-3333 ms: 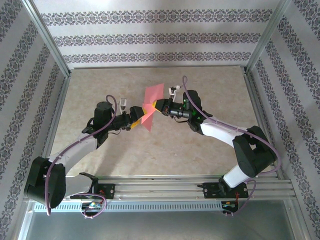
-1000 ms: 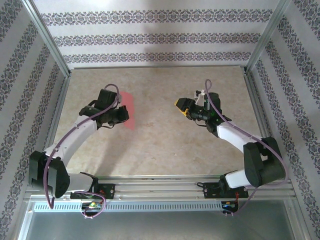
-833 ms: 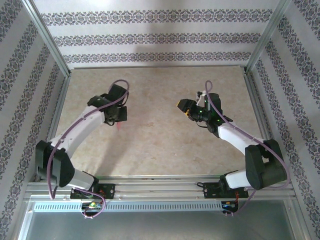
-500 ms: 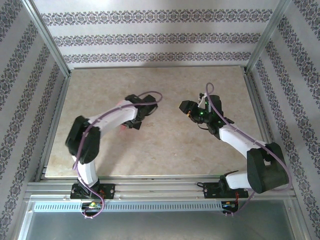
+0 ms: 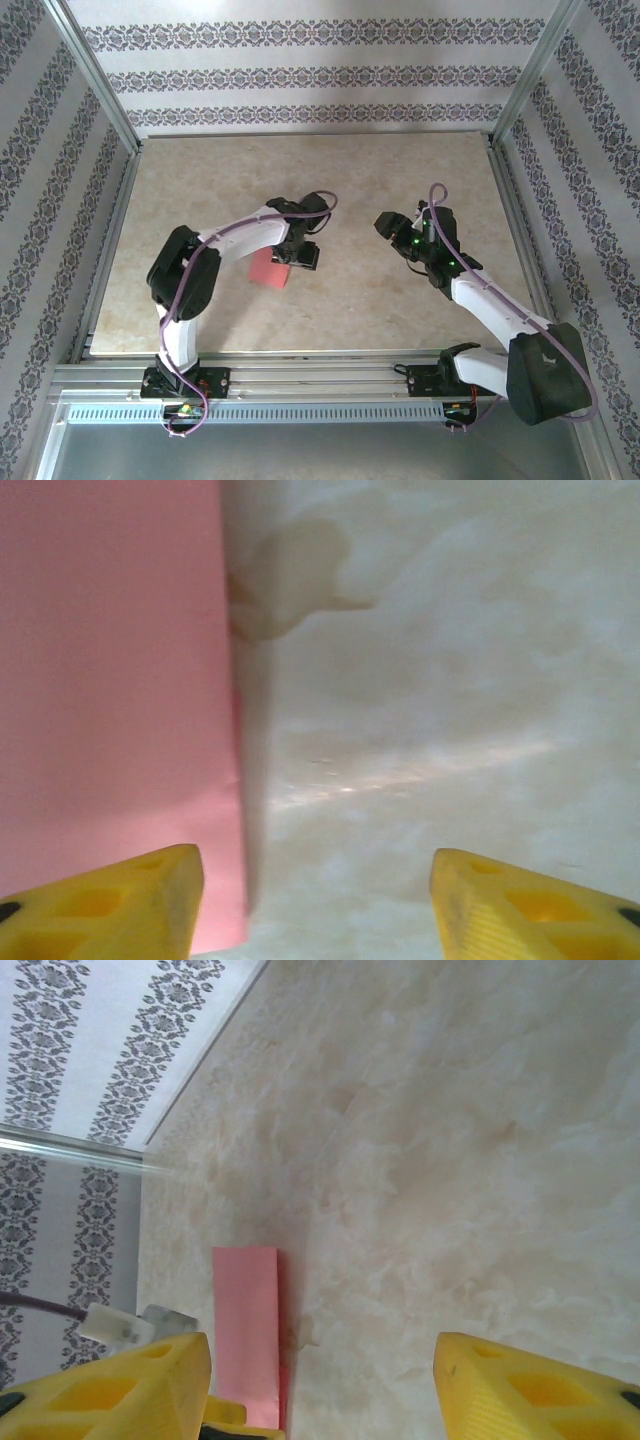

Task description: Fold a paper plane with a square sheet of paper (pick it up from the middle)

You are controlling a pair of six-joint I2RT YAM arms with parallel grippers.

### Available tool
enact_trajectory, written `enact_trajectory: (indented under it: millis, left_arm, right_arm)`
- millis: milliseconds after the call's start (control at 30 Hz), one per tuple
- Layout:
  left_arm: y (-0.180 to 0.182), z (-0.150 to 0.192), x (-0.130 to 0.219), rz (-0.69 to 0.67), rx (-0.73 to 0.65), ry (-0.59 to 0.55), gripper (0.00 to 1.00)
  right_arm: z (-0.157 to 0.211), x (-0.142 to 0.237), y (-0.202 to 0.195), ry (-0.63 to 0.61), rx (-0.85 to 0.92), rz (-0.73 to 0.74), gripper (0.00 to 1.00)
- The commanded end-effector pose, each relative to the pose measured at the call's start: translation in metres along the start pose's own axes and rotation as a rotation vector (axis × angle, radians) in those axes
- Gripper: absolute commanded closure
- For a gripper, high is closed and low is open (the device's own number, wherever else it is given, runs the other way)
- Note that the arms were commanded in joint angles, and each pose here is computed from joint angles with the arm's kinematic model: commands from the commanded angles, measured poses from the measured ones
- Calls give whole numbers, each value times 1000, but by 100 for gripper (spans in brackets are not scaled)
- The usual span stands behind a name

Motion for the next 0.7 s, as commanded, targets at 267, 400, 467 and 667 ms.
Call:
enact_trajectory:
  millis: [267,400,467,667]
  left_arm:
    - [110,28,60,233,344,-286,9]
    - [151,54,63,218,492,-346,4]
    - [167,65,63,230,559,-373,2]
    - [185,81,58,239,649,-388,1]
  right_arm:
    - [78,-77,67,290,228,21,50]
    - [119,-112,89,430,279,-3,56]
    - [139,-129,95,507,294,-3,59]
    - [170,-162,97,640,337,56,63]
Point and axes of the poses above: each hand's point on the last joint's axis, 136 mm out from that joint toward the fingers, its own x axis back along the fingers, its own y axis along the line the jaws close on, z = x × y, the point moved 10 cm from there along x, back along the fingers, and after that the axes turned 2 degrees about -x, right-handed, at the moved point
